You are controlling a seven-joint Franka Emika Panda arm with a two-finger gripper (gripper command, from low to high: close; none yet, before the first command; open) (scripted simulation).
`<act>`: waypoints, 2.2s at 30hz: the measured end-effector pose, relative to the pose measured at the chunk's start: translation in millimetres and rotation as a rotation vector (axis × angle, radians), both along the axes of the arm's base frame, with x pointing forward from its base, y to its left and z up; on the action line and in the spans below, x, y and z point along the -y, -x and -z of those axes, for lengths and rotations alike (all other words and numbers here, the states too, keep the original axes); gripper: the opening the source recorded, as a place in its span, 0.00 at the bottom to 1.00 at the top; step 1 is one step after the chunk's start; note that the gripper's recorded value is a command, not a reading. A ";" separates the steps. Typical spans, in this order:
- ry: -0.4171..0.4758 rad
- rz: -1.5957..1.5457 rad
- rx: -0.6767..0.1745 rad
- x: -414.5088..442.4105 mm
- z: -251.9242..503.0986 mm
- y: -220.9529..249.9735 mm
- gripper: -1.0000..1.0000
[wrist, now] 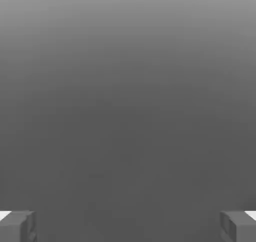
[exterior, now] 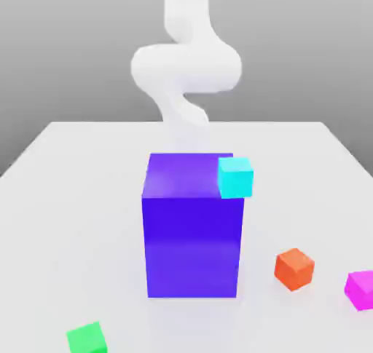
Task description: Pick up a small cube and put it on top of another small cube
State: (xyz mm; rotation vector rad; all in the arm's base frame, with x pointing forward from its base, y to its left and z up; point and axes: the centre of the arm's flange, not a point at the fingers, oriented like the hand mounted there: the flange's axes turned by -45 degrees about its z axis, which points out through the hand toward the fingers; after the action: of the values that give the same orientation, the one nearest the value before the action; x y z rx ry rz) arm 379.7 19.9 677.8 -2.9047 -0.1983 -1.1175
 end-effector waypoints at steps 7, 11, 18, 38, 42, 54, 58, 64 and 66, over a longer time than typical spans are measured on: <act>0.123 -0.390 -0.162 -79.8 109.0 -68.7 0.50; 0.202 -0.607 -0.240 -132.5 177.6 -86.0 0.50; 0.362 -0.999 -0.357 -227.4 304.4 -75.7 0.50; 0.642 -1.532 -0.505 -305.9 546.2 -3.1 0.00; 0.644 -1.534 -0.504 -306.7 525.6 -3.5 0.00; 0.458 -1.014 -0.635 -78.7 464.1 -120.8 0.00; 0.381 -0.814 -0.666 20.9 452.4 -130.5 0.00; 0.275 -0.540 -0.691 157.7 493.5 -127.2 1.00; 0.275 -0.540 -0.691 157.7 493.5 -127.2 1.00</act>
State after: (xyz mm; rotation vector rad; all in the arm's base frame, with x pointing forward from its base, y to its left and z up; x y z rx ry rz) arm 506.9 -137.8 184.3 -2.9487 -1.0778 0.0025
